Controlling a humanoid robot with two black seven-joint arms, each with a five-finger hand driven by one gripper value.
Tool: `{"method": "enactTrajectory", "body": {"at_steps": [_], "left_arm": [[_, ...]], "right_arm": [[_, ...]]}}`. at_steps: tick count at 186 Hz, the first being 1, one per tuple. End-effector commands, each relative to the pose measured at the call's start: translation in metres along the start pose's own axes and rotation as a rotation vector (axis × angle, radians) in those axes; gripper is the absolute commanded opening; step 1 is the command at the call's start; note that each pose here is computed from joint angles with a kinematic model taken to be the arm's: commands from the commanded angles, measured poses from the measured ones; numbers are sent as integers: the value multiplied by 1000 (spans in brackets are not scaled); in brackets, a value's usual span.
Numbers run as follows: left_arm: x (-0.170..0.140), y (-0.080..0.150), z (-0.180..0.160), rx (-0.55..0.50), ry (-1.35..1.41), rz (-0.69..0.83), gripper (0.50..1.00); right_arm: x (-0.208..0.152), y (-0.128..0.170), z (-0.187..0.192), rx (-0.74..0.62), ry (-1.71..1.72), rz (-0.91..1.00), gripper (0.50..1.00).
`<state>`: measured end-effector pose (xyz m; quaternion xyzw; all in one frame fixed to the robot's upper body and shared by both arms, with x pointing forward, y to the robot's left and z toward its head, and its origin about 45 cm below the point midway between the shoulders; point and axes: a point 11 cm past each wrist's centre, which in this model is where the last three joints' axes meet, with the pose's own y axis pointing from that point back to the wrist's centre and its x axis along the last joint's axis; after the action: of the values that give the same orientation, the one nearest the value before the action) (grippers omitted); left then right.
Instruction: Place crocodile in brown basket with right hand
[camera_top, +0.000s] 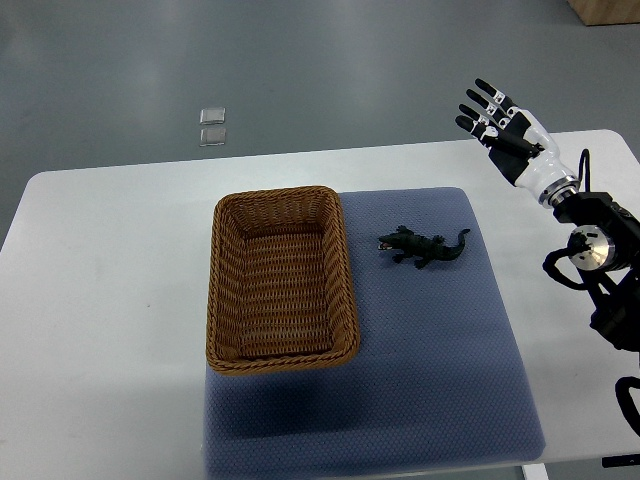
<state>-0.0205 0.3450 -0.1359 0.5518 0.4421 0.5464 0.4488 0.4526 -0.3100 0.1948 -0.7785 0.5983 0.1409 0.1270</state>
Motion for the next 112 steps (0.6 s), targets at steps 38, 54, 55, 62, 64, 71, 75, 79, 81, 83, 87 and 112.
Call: {"method": "enactTrajectory", "body": {"at_steps": [38,54,55,62,64,71,75,79,81,83,87,112], "left_arm": [[-2,0,0,-1,1,-5,1000],[-1,0,0,0,1,-2,1000],[-1,0,0,0,1,-2,1000],[0,0,0,0,1,0,1000],[0,0,0,0,1,0,1000],[1,0,0,0,0,1,1000],[1,0,0,0,0,1,1000],[1,0,0,0,1,1,1000],[0,0,0,0,1,0,1000],[0,0,0,0,0,0,1000],[0,0,0,0,0,0,1000],[-1,0,0,0,0,-3,1000]], "right_arm": [[-1,-1,0,1,0,-2,928],[-1,0,0,0,-2,-7,928],[-1,0,0,0,-2,-8,926],[-1,0,0,0,-2,-8,926],[-1,0,0,0,-2,-8,928],[-1,0,0,0,-1,-9,928],[-1,0,0,-1,-1,-10,926],[-1,0,0,-1,-2,-9,928],[-1,0,0,-1,-1,-10,928],[-1,0,0,-1,-1,-10,928],[-1,0,0,-1,-2,-9,928],[-1,0,-1,1,-1,-11,928]]}}
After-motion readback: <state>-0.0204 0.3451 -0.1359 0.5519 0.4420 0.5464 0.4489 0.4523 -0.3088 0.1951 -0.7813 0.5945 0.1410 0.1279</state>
